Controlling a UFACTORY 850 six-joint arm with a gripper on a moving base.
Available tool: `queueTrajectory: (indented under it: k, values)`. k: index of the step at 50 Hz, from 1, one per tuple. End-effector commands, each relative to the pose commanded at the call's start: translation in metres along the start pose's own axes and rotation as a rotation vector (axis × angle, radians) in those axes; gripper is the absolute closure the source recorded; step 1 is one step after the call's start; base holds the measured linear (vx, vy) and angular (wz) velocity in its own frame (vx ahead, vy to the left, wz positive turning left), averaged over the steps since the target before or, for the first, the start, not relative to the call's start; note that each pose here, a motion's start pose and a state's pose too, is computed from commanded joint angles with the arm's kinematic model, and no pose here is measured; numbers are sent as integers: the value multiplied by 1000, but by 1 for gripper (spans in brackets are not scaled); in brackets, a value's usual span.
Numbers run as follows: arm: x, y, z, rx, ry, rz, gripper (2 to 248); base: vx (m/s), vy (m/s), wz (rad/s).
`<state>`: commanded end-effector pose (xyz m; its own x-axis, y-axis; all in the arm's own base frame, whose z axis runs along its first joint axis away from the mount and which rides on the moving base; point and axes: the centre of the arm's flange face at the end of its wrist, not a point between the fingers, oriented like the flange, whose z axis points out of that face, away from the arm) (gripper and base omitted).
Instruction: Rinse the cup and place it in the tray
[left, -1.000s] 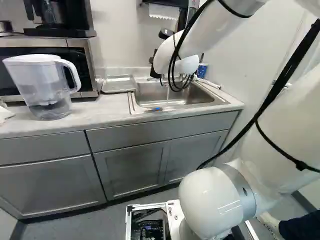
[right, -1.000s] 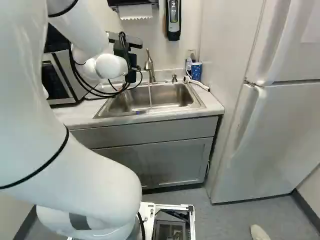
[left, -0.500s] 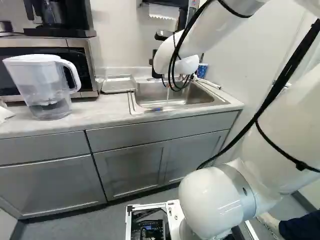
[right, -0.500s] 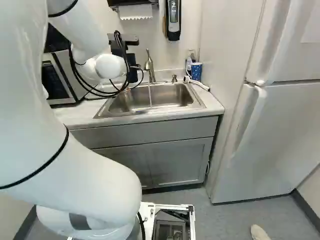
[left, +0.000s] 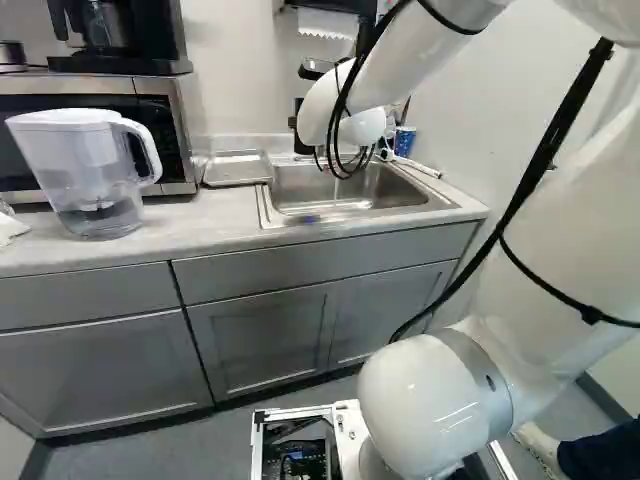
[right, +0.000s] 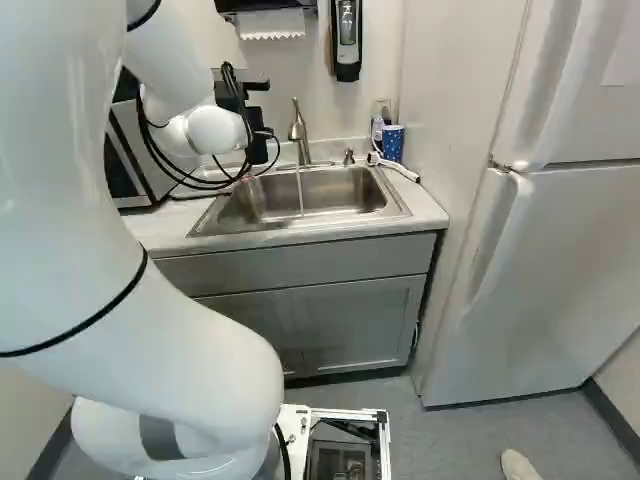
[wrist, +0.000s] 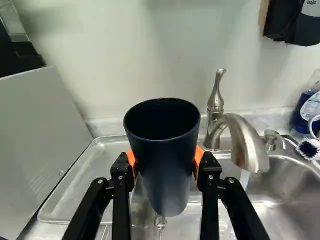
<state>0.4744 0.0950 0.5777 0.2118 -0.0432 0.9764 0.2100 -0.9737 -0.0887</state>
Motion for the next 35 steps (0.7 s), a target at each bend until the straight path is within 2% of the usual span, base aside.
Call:
queueTrajectory:
  k: [35]
  values:
    - [4, -49, 33, 95, 1, -18, 125, 0, 0, 0]
